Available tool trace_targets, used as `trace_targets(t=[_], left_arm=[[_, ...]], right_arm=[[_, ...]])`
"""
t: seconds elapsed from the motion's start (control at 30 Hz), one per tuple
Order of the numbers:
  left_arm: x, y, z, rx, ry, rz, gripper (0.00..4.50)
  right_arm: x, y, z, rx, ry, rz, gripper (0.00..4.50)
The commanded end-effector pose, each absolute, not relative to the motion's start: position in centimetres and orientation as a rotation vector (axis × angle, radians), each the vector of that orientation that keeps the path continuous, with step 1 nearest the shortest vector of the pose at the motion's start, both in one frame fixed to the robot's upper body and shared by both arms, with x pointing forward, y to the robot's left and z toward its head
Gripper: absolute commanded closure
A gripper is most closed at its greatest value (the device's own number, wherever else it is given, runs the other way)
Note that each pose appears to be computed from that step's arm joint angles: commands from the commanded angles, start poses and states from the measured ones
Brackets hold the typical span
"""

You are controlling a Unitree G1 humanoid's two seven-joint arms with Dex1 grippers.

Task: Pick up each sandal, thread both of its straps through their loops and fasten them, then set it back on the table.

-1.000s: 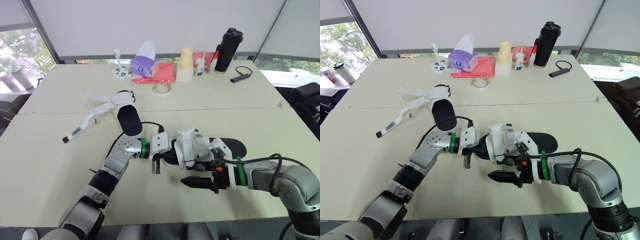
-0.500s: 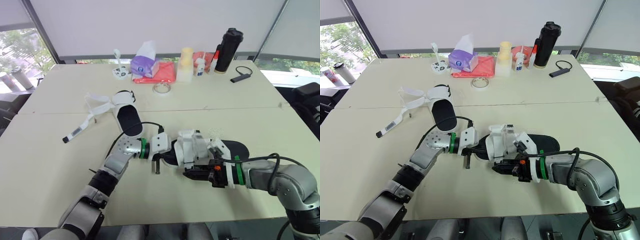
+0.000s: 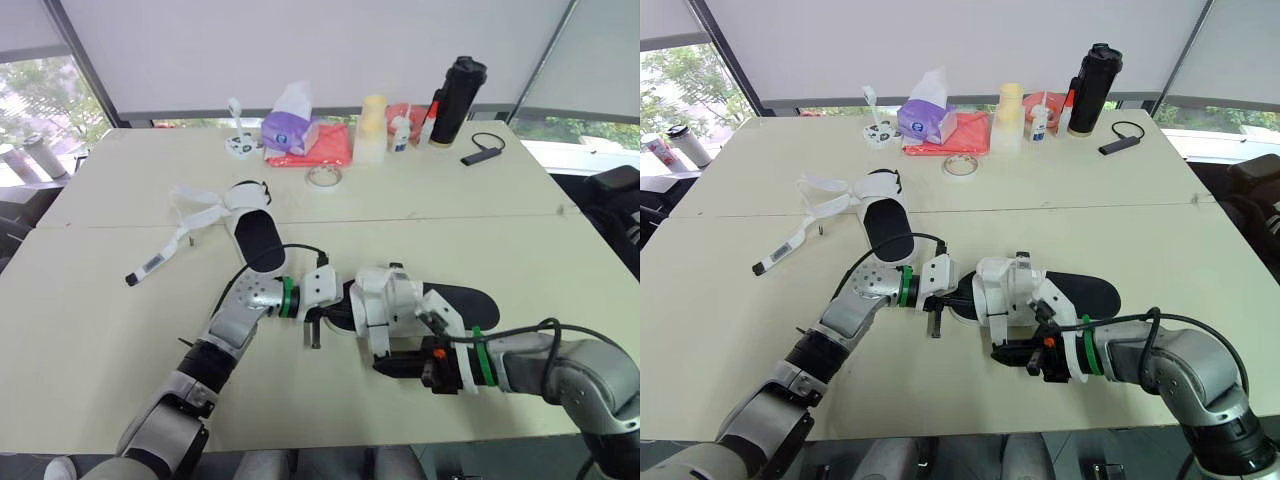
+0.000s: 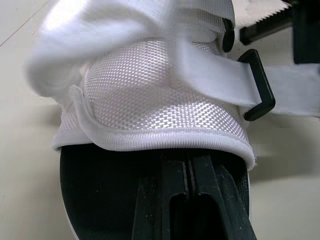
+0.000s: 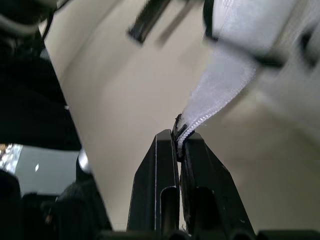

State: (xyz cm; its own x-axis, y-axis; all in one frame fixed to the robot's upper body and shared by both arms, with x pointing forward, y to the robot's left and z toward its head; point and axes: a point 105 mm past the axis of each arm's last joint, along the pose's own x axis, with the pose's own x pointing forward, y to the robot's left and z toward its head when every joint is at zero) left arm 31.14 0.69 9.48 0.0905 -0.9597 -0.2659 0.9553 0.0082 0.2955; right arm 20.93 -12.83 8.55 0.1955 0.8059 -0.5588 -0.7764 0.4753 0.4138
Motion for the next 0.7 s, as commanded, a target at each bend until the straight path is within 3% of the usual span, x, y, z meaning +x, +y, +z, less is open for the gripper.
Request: trace_targets(t=[0.03,0.27,0.5,0.7], left_arm=[[30.8,0.5,9.2,0.45,-0.003,-1.506,4.5],[30.7,0.5,9.2,0.447,0.002,-1.505,4.5],[30.7,0.5,9.2,0.447,0.004,-1.506,4.5],[30.8,0.5,9.2,0.449,0.003,-1.506,4.5]], right_arm=[[18.1,-13.1,7.2,-0.077,0.883,1.207,4.48],[16.6,-13.8,7.4,-0.166,0.865,1.286,4.48],[17.7,-14.2,8.9,-0.203,0.782,1.276,4.48],[18.8,-14.3,12.9,-0.284,0.641,1.285,4.48]])
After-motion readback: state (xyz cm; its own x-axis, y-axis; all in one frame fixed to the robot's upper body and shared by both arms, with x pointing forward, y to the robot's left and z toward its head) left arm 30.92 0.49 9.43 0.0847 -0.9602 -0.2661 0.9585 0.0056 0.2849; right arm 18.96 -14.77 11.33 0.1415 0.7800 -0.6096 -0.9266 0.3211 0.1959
